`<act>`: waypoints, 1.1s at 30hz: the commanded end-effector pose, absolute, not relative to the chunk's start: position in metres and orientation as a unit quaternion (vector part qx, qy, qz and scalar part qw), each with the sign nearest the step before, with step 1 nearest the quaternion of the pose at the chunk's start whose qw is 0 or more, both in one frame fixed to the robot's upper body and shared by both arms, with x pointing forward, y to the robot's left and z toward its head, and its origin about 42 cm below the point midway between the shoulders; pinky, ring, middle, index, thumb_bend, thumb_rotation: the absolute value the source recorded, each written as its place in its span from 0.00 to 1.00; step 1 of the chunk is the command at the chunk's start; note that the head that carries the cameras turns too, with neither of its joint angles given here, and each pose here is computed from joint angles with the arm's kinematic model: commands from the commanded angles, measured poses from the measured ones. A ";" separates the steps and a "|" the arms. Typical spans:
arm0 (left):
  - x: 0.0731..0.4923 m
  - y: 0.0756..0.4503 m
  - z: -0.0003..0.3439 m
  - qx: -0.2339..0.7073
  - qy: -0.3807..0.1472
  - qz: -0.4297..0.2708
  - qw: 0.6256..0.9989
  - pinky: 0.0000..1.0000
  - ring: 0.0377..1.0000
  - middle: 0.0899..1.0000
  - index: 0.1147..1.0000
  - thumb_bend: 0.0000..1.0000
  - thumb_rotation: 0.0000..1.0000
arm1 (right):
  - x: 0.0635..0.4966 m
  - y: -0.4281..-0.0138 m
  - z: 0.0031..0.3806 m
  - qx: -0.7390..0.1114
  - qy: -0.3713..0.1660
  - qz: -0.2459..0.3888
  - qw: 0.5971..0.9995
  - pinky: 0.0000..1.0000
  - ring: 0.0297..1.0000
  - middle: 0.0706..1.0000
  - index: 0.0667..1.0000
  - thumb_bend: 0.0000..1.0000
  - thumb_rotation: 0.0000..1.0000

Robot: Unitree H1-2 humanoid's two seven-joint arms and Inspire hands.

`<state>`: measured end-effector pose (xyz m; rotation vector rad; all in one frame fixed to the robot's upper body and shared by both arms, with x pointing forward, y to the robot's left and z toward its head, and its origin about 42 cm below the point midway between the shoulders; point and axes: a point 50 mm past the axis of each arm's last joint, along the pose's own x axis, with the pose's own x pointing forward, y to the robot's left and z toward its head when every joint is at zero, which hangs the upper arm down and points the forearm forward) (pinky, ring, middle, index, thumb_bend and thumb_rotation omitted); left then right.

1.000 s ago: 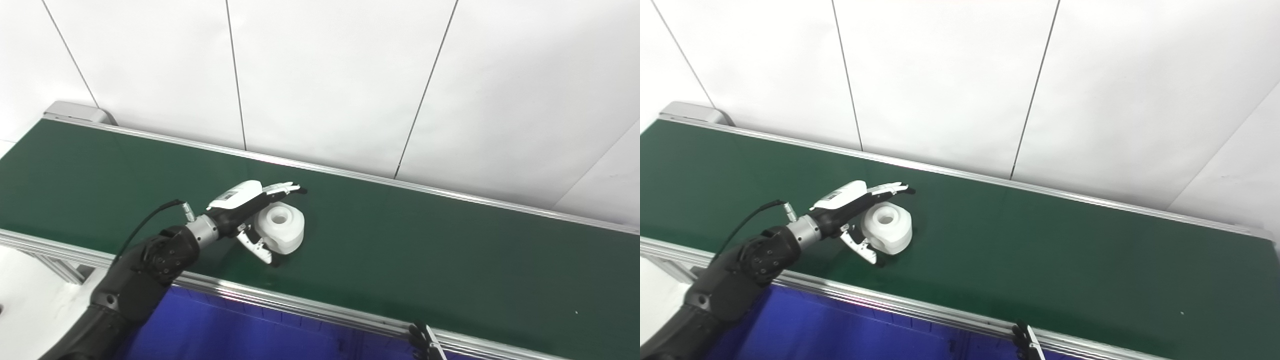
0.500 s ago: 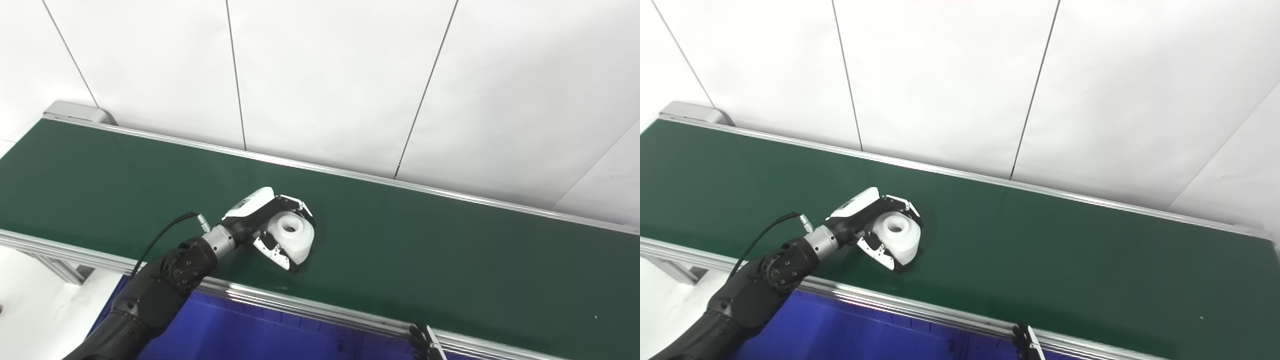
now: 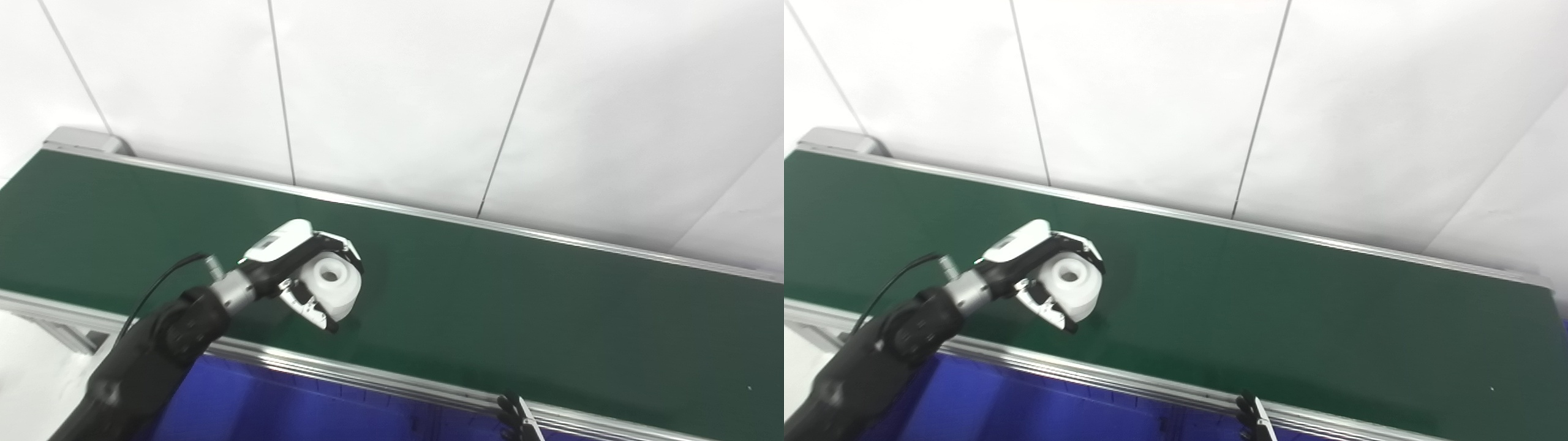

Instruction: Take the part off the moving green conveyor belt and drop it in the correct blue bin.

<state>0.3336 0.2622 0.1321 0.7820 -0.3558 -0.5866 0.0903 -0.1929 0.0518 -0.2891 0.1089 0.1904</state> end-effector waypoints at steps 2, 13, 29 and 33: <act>0.319 0.261 0.153 0.317 -0.221 -0.255 0.886 0.42 0.40 0.44 0.46 0.50 0.00 | 0.090 -0.187 0.067 -0.140 0.018 0.091 0.986 0.84 0.90 0.92 0.96 0.63 0.75; 0.237 0.256 0.132 0.226 -0.170 -0.277 0.918 0.44 0.42 0.45 0.44 0.50 0.00 | 0.083 -0.181 0.079 -0.139 0.020 0.084 0.986 0.84 0.90 0.92 0.96 0.70 0.77; 0.195 0.217 0.089 0.273 -0.096 -0.357 0.888 0.44 0.41 0.45 0.45 0.50 0.00 | 0.081 -0.191 0.101 -0.136 0.022 0.078 0.987 0.80 0.86 0.89 0.94 0.72 0.77; 0.193 0.211 0.084 0.297 -0.068 -0.384 0.872 0.44 0.40 0.45 0.45 0.50 0.00 | 0.080 -0.194 0.103 -0.143 0.023 0.078 0.986 0.80 0.86 0.89 0.94 0.72 0.77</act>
